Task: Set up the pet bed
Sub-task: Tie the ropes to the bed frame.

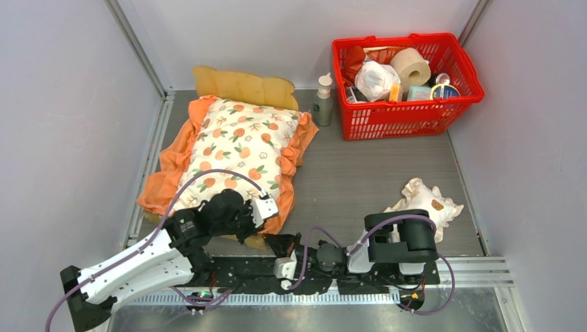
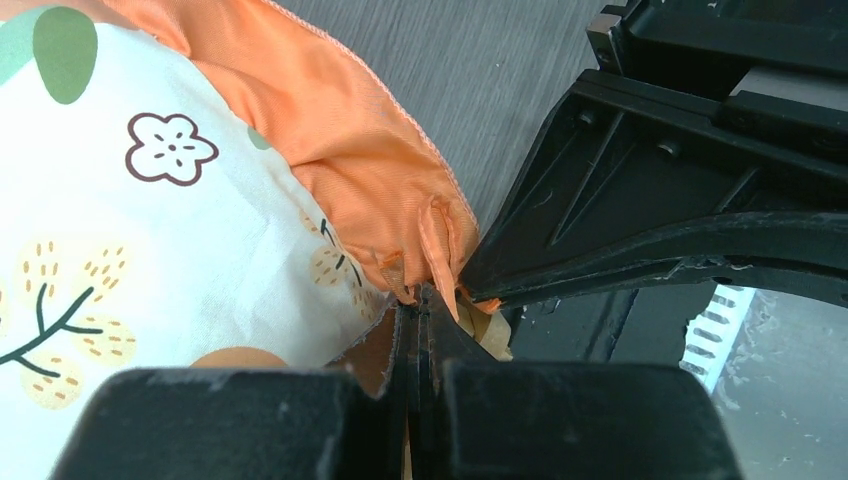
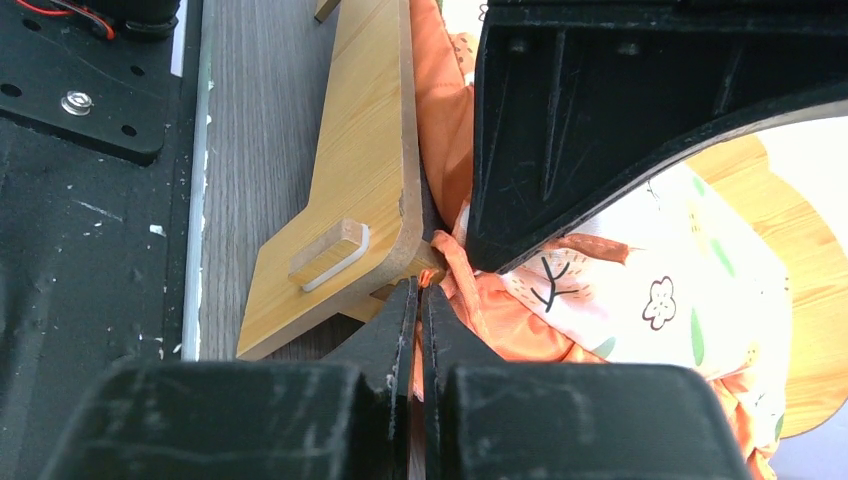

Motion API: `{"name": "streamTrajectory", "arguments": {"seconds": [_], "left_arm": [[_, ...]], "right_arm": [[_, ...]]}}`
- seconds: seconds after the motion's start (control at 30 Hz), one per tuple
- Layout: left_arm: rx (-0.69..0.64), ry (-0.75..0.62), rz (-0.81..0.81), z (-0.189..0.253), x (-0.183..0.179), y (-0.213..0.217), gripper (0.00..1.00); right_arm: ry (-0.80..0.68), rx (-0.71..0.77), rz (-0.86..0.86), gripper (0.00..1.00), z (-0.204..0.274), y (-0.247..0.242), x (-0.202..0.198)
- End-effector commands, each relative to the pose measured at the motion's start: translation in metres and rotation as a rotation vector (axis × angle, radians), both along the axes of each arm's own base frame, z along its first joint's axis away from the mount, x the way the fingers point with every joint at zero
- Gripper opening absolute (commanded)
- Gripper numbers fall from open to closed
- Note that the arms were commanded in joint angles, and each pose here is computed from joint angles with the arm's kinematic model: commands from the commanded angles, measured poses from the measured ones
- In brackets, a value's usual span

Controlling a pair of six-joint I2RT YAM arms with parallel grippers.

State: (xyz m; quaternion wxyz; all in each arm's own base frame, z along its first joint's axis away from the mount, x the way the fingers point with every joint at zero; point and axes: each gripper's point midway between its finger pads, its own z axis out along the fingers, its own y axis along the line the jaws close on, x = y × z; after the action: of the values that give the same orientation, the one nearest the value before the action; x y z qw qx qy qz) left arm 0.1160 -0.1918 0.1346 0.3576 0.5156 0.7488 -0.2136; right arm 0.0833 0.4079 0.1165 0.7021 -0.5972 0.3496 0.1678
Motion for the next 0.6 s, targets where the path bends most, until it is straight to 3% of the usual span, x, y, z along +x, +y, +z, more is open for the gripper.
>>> {"name": "streamTrajectory", "arguments": {"seconds": [0.0, 0.33, 0.57], "left_arm": [[-0.09, -0.205, 0.187, 0.06, 0.044, 0.008, 0.0], [-0.119, -0.269, 0.417, 0.083, 0.069, 0.029, 0.0], [-0.122, -0.207, 0.4, 0.083, 0.058, 0.028, 0.0]], "right_arm": [[0.084, 0.095, 0.083, 0.05, 0.007, -0.001, -0.027], [0.067, 0.055, 0.145, 0.05, -0.003, -0.003, -0.05], [0.1, 0.071, 0.107, 0.05, -0.001, -0.008, -0.047]]}}
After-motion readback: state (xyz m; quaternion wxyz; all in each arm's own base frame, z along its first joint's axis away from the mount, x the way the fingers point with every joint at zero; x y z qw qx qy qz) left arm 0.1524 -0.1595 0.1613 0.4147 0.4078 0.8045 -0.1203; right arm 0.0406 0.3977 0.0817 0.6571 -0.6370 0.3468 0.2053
